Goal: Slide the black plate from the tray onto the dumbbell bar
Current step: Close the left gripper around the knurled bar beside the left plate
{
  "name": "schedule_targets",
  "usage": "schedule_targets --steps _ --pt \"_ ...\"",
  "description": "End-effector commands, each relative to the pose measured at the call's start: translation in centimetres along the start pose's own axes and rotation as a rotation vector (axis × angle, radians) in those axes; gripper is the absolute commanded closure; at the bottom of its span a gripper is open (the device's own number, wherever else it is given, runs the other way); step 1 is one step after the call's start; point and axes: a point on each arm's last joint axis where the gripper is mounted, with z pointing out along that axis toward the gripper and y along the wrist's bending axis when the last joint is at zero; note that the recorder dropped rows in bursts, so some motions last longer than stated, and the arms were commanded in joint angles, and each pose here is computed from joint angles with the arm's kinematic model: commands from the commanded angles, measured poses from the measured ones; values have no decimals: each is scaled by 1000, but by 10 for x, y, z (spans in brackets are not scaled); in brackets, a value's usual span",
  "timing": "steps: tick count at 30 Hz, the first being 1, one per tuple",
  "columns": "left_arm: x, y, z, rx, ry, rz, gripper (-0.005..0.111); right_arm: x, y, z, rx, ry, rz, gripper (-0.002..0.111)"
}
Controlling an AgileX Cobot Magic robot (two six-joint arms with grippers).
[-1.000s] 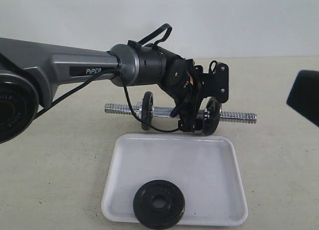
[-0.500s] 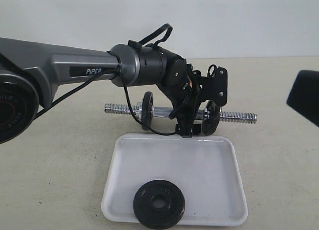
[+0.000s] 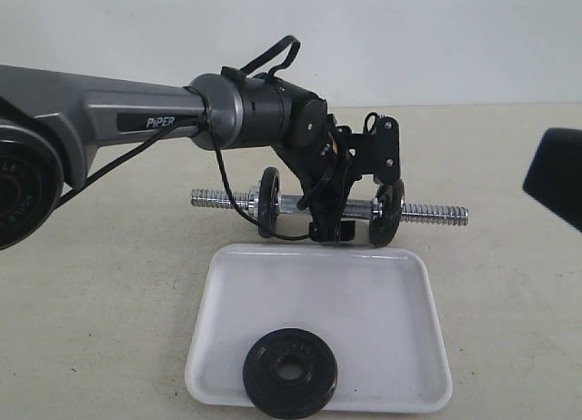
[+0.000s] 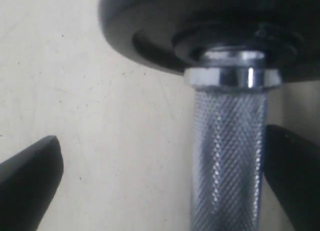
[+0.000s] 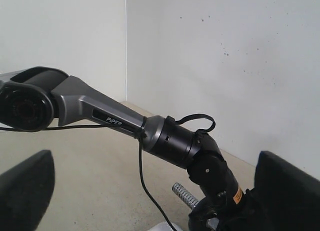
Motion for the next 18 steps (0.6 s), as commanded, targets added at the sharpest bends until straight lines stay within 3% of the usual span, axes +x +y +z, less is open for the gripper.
schedule_targets --steps 1,18 --pt "2 1 -1 17 9 -26 1 2 -1 1 3 5 10 4" --pt "3 -13 20 60 -15 -87 1 2 0 1 -4 7 10 4"
